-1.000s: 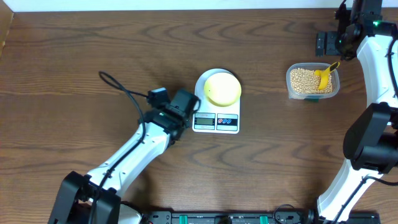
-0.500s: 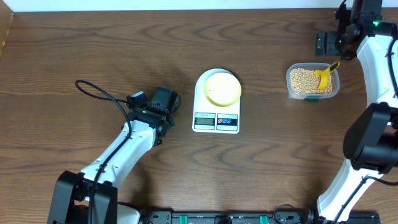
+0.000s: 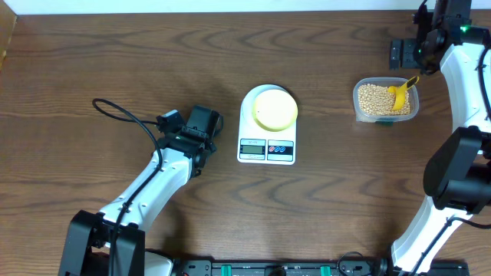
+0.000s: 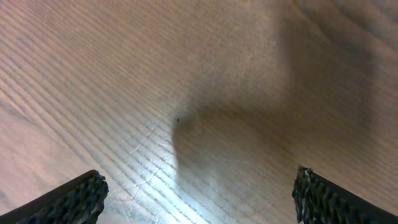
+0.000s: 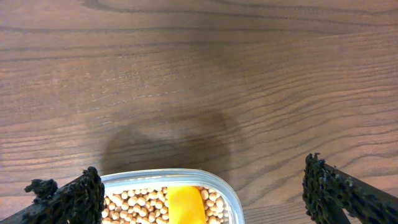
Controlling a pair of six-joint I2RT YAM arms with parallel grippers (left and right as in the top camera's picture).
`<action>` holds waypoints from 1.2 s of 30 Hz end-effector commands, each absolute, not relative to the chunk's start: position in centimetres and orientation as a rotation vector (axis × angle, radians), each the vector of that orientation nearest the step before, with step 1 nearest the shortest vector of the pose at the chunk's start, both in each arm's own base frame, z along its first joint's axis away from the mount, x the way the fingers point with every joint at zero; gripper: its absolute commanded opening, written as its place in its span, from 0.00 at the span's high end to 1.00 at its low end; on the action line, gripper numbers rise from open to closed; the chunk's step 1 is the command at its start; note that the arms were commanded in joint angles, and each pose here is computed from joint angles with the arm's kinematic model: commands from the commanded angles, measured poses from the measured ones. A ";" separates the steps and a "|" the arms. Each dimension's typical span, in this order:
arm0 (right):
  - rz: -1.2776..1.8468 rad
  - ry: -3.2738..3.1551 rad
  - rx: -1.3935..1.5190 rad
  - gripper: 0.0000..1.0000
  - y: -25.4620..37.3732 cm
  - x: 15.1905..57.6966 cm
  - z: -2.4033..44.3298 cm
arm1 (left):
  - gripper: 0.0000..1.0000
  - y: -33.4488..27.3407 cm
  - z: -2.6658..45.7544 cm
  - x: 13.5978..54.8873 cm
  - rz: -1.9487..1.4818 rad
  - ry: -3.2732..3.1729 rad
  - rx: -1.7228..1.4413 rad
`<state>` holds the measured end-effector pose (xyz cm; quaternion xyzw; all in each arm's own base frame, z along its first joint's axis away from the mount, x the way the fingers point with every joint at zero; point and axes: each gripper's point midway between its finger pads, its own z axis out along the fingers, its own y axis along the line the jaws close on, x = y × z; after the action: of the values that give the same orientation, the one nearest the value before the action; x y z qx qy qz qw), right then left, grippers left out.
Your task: Scoop item into bowl and weigh 50g on scale
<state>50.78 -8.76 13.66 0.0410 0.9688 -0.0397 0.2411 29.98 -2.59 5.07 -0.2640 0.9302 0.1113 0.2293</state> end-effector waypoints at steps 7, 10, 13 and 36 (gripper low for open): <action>-0.117 2.644 0.109 0.01 -8.7 51.1 13.7 | 0.02 -2.4 4.9 30.2 0.299 2.544 -0.746; -0.117 2.644 0.109 0.01 -8.7 51.1 13.7 | 0.02 -2.4 4.9 30.2 0.300 2.545 -0.746; -0.117 2.644 0.109 0.01 -8.7 51.1 13.7 | 0.03 -2.2 5.0 30.2 0.317 2.534 -0.745; -0.117 2.644 0.110 0.01 -8.7 51.1 13.7 | 0.22 -15.5 14.1 37.0 -0.696 2.458 -0.614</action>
<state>50.77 -8.75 13.65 0.0410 0.9689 -0.0395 0.2409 37.15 -13.06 13.15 -0.2188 0.9151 -0.1861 0.2832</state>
